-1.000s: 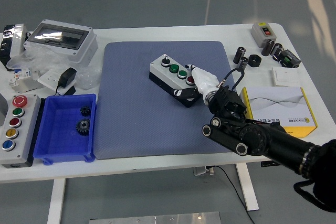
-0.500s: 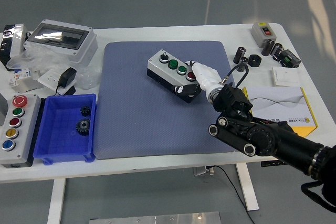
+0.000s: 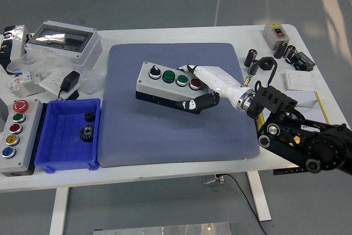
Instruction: Pick up the button,place it on the desk,press the button,press the button
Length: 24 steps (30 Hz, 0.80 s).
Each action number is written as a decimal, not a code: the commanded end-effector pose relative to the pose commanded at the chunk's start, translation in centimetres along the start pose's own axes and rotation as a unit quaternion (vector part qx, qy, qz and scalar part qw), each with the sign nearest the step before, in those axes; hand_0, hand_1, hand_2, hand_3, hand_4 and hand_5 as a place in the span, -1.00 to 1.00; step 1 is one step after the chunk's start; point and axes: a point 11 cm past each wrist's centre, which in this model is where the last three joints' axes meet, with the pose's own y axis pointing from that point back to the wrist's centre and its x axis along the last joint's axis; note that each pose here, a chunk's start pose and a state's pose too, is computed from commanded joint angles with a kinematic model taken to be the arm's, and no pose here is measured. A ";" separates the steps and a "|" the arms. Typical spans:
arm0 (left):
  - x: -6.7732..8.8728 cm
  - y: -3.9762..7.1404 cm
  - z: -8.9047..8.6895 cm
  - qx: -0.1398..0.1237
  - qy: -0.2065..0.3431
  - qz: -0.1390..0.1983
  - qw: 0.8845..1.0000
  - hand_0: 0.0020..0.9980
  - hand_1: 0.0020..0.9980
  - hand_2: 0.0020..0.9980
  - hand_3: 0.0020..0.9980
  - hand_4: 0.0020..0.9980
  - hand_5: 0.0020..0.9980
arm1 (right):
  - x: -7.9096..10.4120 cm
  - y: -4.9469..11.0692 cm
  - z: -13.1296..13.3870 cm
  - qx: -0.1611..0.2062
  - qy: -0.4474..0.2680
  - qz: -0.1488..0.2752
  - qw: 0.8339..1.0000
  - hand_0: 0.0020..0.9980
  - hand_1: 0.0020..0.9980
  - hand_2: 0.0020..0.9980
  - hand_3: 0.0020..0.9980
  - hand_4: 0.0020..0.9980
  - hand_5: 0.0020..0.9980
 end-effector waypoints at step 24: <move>0.1 0.1 0.7 -0.006 -0.009 0.002 1.000 0.24 0.06 0.07 0.19 0.22 -0.53 | -3.0 0.5 1.3 -0.025 -0.001 -0.056 0.998 0.71 0.55 0.56 0.50 -0.78 -1.00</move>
